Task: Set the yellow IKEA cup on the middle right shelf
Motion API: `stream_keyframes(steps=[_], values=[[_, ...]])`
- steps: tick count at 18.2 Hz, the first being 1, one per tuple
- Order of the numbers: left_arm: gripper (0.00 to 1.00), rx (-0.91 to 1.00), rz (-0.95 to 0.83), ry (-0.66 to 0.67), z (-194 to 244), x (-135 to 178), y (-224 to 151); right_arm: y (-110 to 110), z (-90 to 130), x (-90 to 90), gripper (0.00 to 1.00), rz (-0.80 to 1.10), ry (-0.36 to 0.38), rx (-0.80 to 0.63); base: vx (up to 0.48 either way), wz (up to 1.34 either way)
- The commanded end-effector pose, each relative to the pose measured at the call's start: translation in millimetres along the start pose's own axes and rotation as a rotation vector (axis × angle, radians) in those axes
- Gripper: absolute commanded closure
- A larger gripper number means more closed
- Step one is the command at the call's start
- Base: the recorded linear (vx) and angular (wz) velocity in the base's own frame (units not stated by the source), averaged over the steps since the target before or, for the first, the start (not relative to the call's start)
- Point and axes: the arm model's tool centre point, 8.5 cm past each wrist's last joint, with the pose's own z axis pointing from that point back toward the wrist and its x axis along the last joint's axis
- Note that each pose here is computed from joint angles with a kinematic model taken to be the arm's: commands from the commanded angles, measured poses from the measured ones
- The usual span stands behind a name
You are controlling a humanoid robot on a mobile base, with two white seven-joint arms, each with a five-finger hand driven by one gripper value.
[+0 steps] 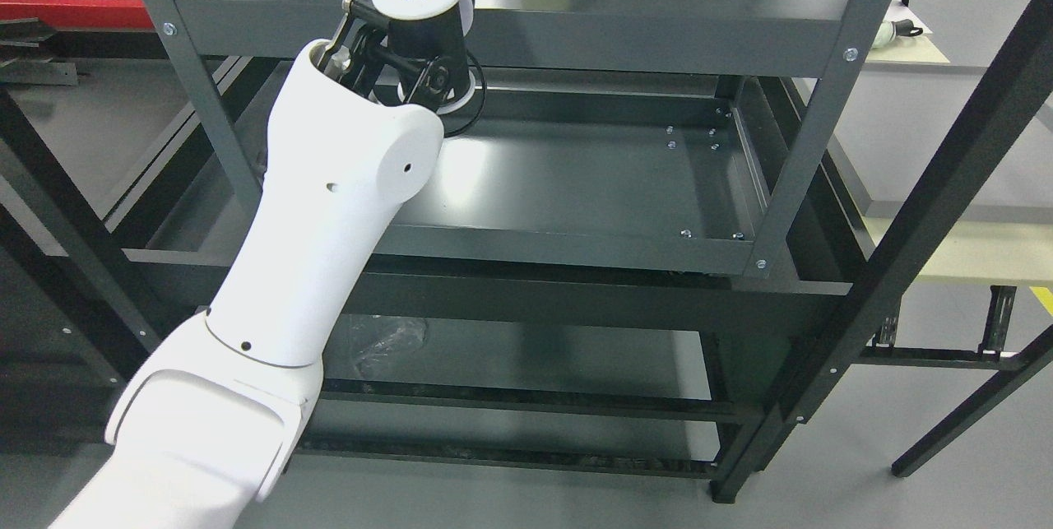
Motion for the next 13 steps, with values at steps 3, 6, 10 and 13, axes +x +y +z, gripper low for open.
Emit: stream_keyframes(steps=[3,6,10,13], values=[[0.01,-0.297,0.037,-0.300,80.8,0.5,-7.7,-27.7,3.4,-7.1,0.01,-0.005,0.012,-0.227,-0.033,0.04],[0.01,-0.454,0.012,-0.318,104.2,-26.0,-33.2,-27.7,3.4,-7.1,0.01,-0.005,0.012,-0.227,-0.055,0.05],[0.01,-0.769,-0.002,-0.301,146.7,-77.7,-78.3,-27.7,3.4,-7.1,0.01,-0.005,0.012,-0.227,-0.075,0.10],[0.01,-0.964,-0.033,-0.219,184.5,-129.3,-100.2,-27.7,3.4,-7.1,0.01,-0.005,0.012,-0.227,-0.102,0.12]])
